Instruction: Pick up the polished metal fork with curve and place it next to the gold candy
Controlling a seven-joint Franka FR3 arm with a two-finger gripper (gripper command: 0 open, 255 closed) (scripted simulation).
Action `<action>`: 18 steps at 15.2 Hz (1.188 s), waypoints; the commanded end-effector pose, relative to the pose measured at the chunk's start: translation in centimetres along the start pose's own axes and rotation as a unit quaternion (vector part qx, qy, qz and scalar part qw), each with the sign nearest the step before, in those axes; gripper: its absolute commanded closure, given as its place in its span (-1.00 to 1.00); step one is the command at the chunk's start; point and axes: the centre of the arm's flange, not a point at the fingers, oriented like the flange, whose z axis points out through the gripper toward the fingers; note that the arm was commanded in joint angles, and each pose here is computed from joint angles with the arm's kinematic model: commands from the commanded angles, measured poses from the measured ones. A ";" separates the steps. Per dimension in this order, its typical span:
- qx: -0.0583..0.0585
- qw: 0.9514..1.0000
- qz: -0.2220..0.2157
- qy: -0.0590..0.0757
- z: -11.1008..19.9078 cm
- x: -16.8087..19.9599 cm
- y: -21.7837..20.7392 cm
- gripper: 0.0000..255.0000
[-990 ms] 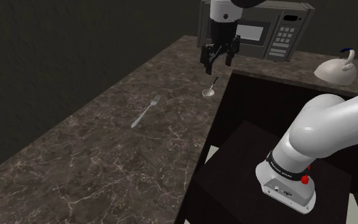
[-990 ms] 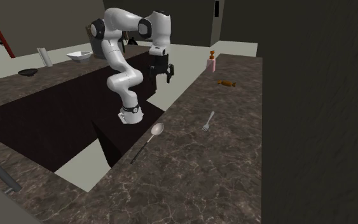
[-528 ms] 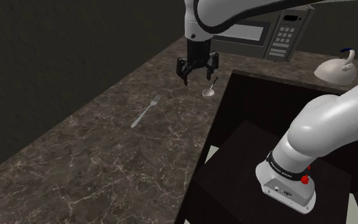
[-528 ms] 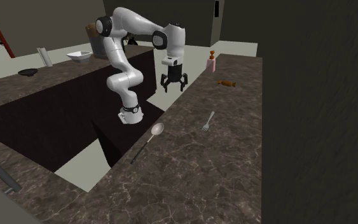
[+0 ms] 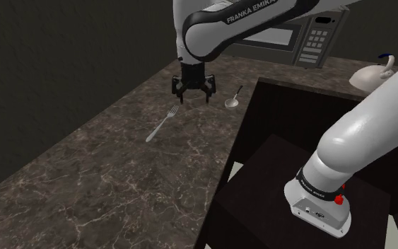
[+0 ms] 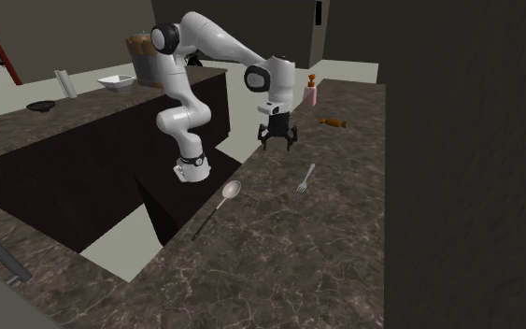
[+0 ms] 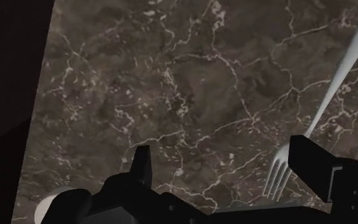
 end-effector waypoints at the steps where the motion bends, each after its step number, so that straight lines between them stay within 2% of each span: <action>1: 0.003 0.999 0.040 0.000 1.4 0.5 -2.2 -1.00; 3: 0.006 0.997 0.077 0.001 2.8 1.5 -4.1 -1.00; 6: 0.009 0.991 0.132 0.002 4.8 3.2 -7.0 -1.00; 11: 0.015 0.976 0.217 0.003 7.8 6.3 -11.0 -1.00; 18: 0.015 0.976 0.217 0.003 11.5 6.4 -11.1 -1.00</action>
